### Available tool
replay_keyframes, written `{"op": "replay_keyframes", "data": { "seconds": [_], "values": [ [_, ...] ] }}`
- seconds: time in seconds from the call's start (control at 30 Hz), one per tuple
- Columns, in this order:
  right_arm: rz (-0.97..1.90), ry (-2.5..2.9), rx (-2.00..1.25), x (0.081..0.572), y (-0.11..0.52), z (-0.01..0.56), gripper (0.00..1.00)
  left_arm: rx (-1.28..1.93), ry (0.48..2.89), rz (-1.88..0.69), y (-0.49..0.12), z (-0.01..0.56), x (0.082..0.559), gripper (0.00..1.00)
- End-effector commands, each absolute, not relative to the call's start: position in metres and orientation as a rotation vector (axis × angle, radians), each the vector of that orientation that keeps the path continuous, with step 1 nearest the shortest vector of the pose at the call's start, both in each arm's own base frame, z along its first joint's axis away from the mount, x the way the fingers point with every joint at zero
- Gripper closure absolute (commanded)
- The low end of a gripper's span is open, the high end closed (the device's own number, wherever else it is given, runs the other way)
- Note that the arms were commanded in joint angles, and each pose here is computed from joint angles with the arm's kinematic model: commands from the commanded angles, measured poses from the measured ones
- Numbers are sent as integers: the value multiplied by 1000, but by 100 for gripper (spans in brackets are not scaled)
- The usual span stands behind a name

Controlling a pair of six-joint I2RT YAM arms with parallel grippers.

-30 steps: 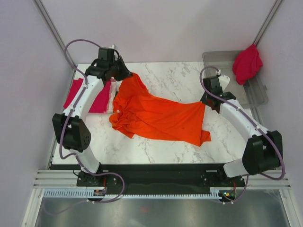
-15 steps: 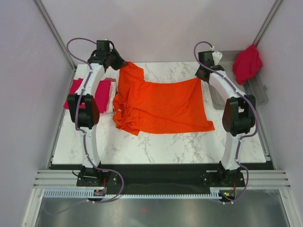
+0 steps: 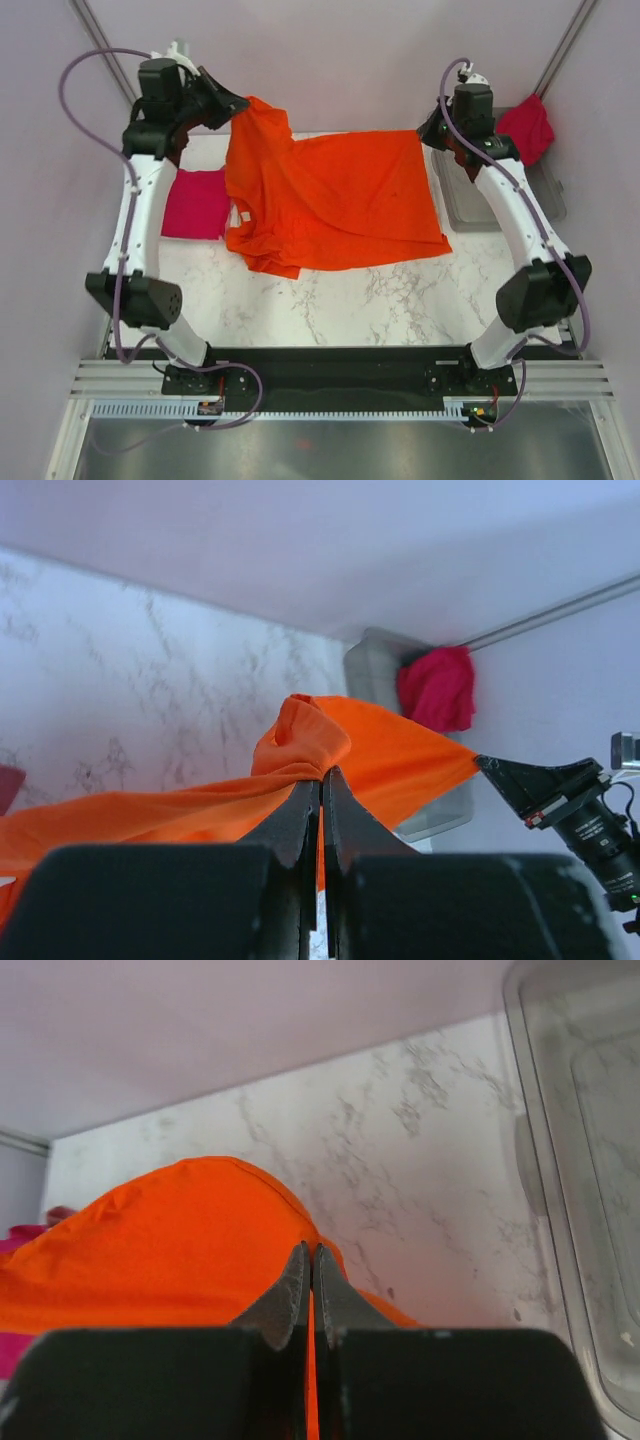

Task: Fold and stack the t-shirts
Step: Flatten the tshirt out

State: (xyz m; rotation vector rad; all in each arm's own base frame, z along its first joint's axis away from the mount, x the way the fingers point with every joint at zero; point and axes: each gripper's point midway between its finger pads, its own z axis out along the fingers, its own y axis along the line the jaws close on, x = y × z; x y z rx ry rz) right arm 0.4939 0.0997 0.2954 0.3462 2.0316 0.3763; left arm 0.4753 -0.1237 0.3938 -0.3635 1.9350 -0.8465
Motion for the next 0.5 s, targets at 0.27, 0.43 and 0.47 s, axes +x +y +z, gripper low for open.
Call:
{"op": "replay_keyframes", "data": {
  "seconds": [0.27, 0.43, 0.47],
  "values": [
    [678, 1659, 49, 340, 120, 480, 100, -161, 1463, -769, -91, 589, 262, 98],
    [697, 1566, 9, 266, 110, 501, 100, -131, 1378, -787, -89, 600, 198, 98],
    [693, 1552, 4, 256, 108, 505, 100, -118, 1349, -797, -89, 606, 182, 98]
  ]
}}
